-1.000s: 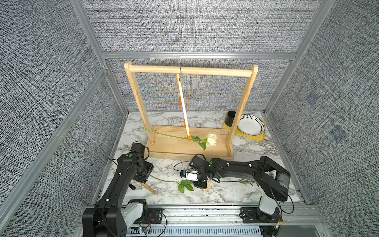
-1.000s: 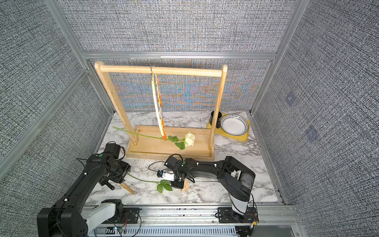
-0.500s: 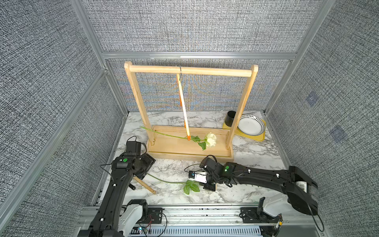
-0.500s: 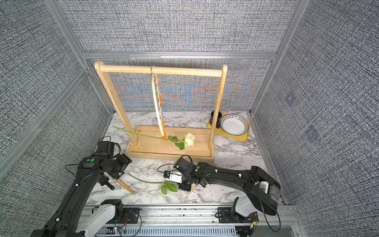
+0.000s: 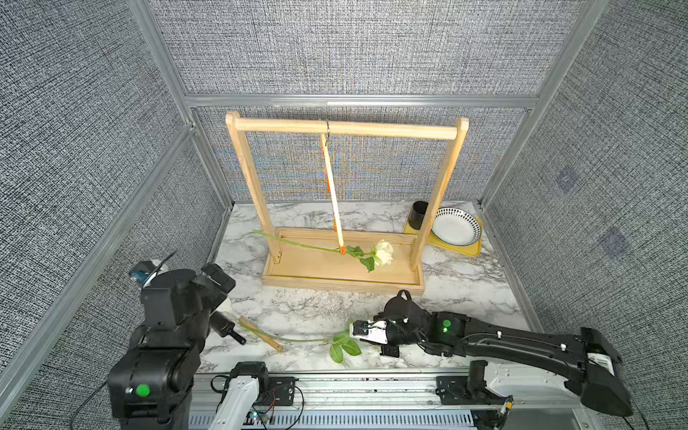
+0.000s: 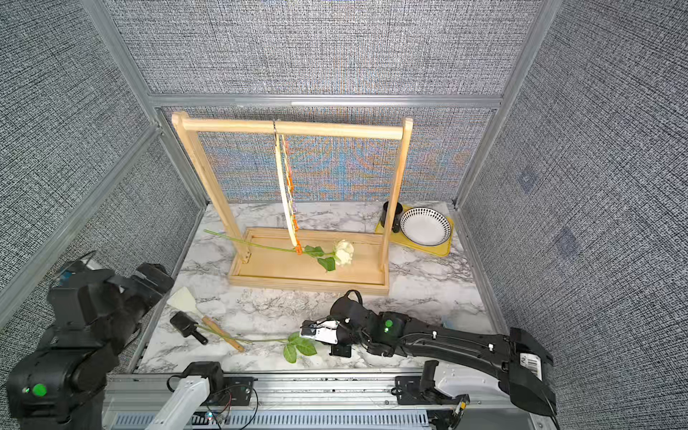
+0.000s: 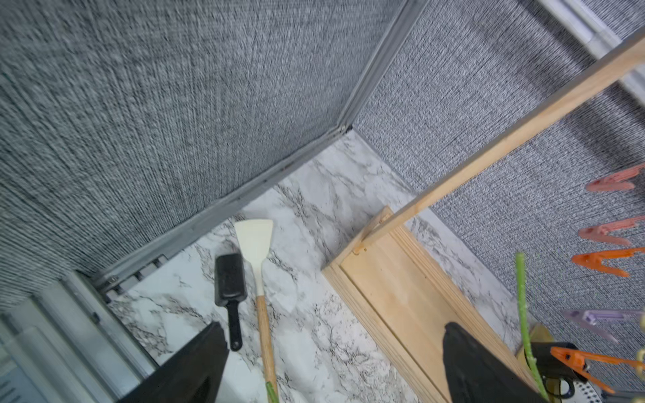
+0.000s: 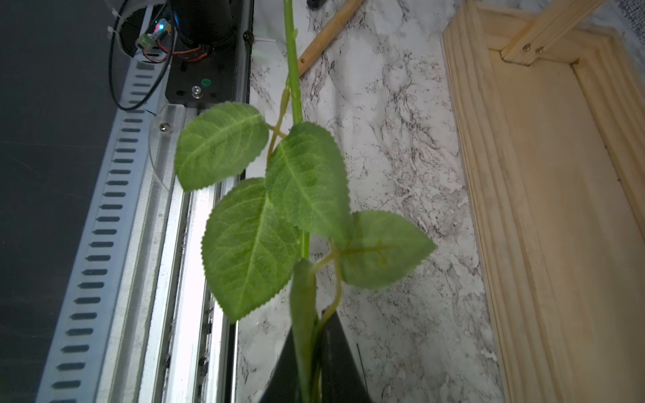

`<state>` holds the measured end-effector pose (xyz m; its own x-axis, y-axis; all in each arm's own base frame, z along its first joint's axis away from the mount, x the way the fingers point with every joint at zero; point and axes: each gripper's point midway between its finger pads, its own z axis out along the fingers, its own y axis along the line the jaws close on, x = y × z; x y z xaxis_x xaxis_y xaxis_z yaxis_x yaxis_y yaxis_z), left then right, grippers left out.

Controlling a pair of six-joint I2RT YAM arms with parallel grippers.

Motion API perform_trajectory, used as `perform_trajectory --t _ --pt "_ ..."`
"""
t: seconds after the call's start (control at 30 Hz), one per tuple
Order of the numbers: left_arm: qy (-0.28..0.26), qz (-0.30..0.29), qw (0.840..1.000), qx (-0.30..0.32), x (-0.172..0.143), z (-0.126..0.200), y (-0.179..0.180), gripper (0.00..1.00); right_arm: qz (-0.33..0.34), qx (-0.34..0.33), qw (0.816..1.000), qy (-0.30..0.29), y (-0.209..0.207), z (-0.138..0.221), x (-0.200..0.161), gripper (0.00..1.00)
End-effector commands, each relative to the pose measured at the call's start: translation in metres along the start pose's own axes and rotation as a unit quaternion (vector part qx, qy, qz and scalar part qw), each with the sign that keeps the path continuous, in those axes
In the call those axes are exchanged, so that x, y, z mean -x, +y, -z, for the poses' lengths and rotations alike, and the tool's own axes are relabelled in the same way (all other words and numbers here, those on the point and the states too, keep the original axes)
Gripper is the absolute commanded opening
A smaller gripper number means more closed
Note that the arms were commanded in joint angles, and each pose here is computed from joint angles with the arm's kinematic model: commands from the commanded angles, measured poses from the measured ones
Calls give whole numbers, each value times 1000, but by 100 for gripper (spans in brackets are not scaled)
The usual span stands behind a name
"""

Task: Dry the flowers on a clothes hanger
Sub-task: Pick up the flower at the center of the board.

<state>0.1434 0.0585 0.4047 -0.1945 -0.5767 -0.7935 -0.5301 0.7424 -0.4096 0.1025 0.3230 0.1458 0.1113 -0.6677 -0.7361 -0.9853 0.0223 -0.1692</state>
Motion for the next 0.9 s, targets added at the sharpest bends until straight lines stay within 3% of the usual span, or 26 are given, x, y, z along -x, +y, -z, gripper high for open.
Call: perform_trajectory --t 0.0,0.17,0.27,0.3,0.37,0.5,0.57,0.7,0.87 --pt "-58 -40 997 26 33 20 8 99 16 -19 999 -44 -6 5 21 11" --pt "-102 -45 993 -25 63 42 -13 100 21 -28 997 -67 -9 12 34 11" --pt "-89 -83 982 -145 63 48 -60 100 14 -45 994 -99 -15 21 49 11" --pt "-75 -109 969 -206 55 51 -83 99 9 -51 992 -115 -17 26 57 11" --pt "-41 -153 929 -336 35 65 -128 99 0 -60 988 -144 -22 35 72 11" --pt "14 -176 834 -523 13 107 -184 100 -12 -85 978 -192 -34 57 94 11" --pt "21 -176 801 -572 13 124 -197 100 -22 -107 970 -219 -43 72 104 11" --pt "8 -187 758 -625 19 155 -206 100 -52 -156 948 -272 -63 106 116 11" --pt "24 -196 680 -706 17 191 -216 99 -79 -198 926 -313 -80 135 123 11"
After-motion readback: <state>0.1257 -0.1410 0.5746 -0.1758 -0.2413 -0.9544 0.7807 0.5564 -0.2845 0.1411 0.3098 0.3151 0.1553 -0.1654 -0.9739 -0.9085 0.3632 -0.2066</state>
